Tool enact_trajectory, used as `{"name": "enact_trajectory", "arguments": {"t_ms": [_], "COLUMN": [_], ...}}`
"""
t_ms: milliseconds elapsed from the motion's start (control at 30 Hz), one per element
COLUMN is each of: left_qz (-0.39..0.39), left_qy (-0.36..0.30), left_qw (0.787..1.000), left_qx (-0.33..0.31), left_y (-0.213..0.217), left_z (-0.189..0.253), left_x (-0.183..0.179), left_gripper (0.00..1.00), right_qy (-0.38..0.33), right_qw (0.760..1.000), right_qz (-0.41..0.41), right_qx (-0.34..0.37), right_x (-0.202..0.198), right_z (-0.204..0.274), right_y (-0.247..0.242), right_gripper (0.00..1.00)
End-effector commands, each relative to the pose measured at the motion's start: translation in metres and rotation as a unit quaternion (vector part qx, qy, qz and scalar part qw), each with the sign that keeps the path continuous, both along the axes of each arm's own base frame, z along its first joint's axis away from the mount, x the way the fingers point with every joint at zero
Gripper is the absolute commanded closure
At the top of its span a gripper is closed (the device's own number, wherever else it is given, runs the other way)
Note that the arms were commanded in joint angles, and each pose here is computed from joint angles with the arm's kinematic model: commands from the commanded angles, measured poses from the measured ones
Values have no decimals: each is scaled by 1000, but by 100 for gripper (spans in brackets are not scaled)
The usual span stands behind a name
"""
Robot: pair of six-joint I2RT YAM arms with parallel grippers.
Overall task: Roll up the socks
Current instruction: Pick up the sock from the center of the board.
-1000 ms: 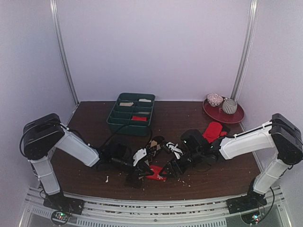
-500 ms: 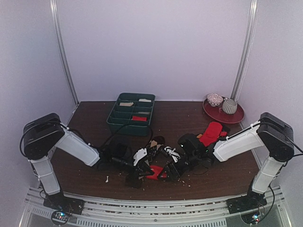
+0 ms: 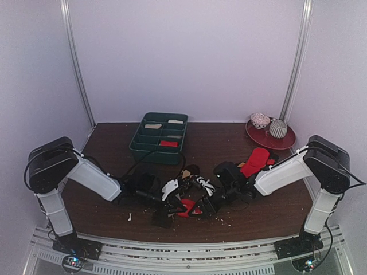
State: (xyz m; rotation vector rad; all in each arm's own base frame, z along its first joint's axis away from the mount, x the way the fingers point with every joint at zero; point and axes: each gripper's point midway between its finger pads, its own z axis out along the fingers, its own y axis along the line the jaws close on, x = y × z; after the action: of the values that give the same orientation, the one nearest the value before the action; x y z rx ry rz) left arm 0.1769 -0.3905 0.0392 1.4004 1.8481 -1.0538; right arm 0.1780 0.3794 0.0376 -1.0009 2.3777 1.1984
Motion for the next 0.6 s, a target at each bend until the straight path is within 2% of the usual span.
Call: {"name": "enact_trajectory", "arguments": {"t_ms": [0, 133, 333, 367, 433, 500, 533, 567], "left_qz": [11, 10, 10, 10, 11, 15, 15, 18], "left_qy": [52, 51, 50, 49, 48, 43, 39, 34], "left_qw": [993, 993, 994, 994, 994, 994, 995, 995], "left_qx": [103, 101, 101, 100, 99, 97, 93, 88], "left_y": [32, 30, 30, 29, 28, 26, 24, 22], "left_z": [-56, -55, -54, -54, -53, -50, -46, -40], "left_x": [-15, -15, -13, -13, -12, -8, -7, -5], "left_gripper": [100, 100, 100, 100, 100, 100, 99, 82], "right_qy": [33, 44, 60, 62, 66, 63, 61, 56], "right_qw": [999, 999, 998, 998, 997, 998, 998, 998], "right_qz": [11, 19, 28, 28, 25, 18, 12, 8], "right_qx": [-10, -5, -6, -5, -7, -17, -25, -34], "right_x": [-9, -14, -23, -23, -23, -21, -19, -18], "right_z": [-14, -17, -26, -27, -30, -34, -36, -39], "right_y": [0, 2, 6, 7, 6, 4, 2, -1], "right_gripper": [35, 42, 59, 64, 83, 97, 100, 100]}}
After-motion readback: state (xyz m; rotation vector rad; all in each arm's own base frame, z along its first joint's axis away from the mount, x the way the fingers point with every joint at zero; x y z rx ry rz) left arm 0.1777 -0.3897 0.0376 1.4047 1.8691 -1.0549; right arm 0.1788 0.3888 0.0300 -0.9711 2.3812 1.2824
